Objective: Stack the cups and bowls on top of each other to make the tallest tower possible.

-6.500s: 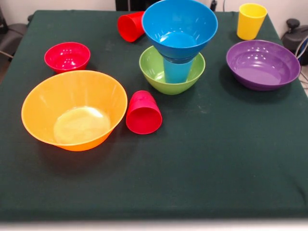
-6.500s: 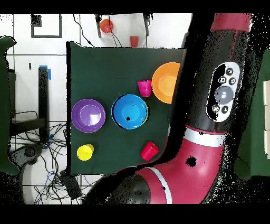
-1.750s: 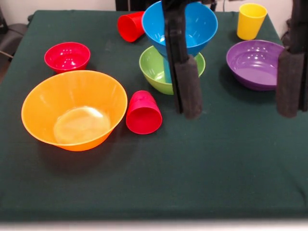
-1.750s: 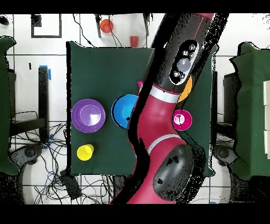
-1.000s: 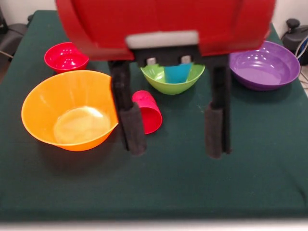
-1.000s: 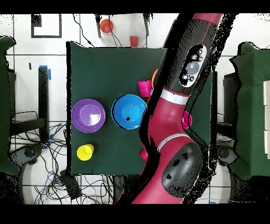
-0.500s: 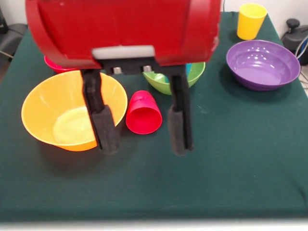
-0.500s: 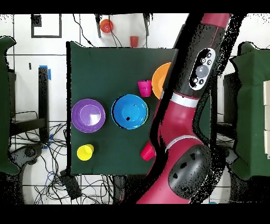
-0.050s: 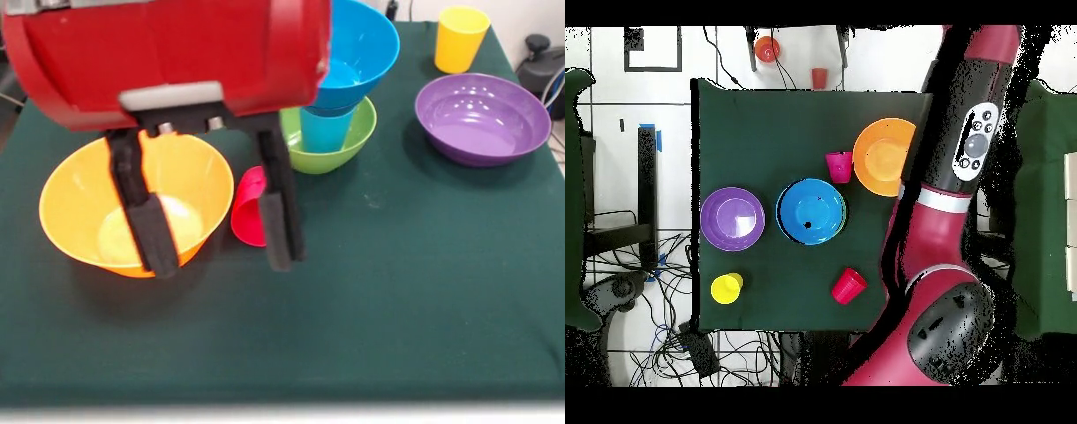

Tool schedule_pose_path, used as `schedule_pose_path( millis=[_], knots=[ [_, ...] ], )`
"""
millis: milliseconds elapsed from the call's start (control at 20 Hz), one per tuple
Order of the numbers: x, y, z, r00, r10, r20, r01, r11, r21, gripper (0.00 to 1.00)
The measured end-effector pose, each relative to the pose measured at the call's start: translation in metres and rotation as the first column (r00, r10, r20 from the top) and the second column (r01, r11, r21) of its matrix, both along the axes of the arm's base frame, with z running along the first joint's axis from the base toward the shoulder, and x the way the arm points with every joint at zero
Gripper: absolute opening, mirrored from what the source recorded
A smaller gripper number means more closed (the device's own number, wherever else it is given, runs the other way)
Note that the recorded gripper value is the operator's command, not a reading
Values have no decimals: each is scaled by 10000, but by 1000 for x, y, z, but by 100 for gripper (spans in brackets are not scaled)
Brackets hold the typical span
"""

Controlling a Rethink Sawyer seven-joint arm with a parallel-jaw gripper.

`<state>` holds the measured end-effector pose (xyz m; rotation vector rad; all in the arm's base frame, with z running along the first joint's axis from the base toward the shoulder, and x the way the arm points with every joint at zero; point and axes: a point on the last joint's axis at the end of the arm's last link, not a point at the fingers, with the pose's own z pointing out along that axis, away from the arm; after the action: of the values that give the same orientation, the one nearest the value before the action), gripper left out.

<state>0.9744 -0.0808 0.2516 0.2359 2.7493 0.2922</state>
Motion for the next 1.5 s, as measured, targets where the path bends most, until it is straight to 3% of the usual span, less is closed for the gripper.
schedule_pose_path(
  millis=[200,400,650,900,1100,1500],
  knots=[
    [-4,-4,-8,9991,215,355,-202,9992,-359,100],
    [-10,1,-12,9978,526,394,-502,9970,-586,100],
    [-28,17,-11,9909,1307,334,-1271,9874,-944,100],
    [-38,29,-9,9839,1737,422,-1681,9793,-1129,100],
    [-50,42,-7,9771,2104,310,-2051,9708,-1243,100],
    [-64,43,-7,9742,2252,-124,-2249,9664,-1245,100]
  ],
)
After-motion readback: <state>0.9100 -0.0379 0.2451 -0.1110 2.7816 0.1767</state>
